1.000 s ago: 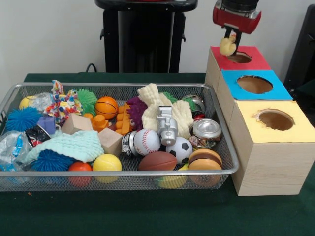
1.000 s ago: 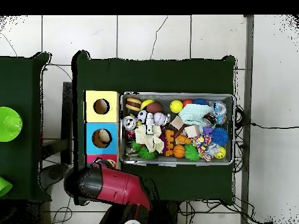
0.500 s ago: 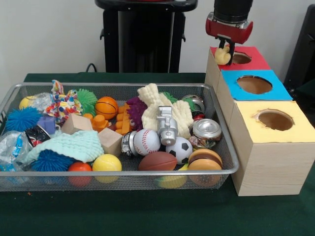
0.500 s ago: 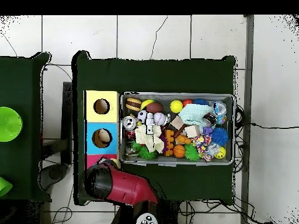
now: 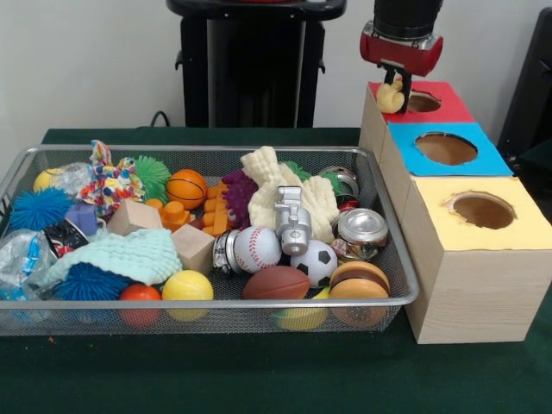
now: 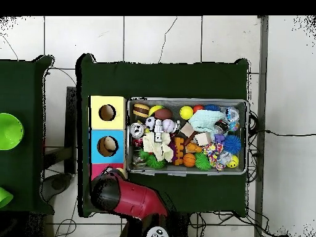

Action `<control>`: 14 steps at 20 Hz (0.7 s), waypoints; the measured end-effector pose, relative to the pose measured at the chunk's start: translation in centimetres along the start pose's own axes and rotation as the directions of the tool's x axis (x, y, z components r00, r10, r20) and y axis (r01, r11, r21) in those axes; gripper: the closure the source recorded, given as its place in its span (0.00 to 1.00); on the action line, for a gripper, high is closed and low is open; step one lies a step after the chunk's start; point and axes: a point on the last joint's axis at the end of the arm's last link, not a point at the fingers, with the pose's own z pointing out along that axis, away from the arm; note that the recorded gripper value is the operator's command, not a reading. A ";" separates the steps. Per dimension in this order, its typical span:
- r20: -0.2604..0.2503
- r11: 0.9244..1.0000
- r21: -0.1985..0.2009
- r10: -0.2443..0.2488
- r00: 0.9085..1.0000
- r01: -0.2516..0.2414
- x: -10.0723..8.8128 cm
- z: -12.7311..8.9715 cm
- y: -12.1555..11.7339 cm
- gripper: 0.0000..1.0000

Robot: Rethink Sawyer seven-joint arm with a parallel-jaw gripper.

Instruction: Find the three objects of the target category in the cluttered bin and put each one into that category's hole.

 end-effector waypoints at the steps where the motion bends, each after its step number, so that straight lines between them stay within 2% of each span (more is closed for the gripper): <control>1: -0.001 1.000 -0.001 0.005 1.000 -0.005 0.0 0.0 0.0 1.00; 7: -0.012 0.999 -0.005 0.040 0.999 -0.040 0.2 -0.1 0.1 1.00; 12: -0.017 0.999 -0.014 0.046 0.999 -0.047 1.4 -0.2 1.0 1.00; 14: -0.031 0.999 -0.016 0.037 0.999 -0.038 2.4 0.0 1.5 1.00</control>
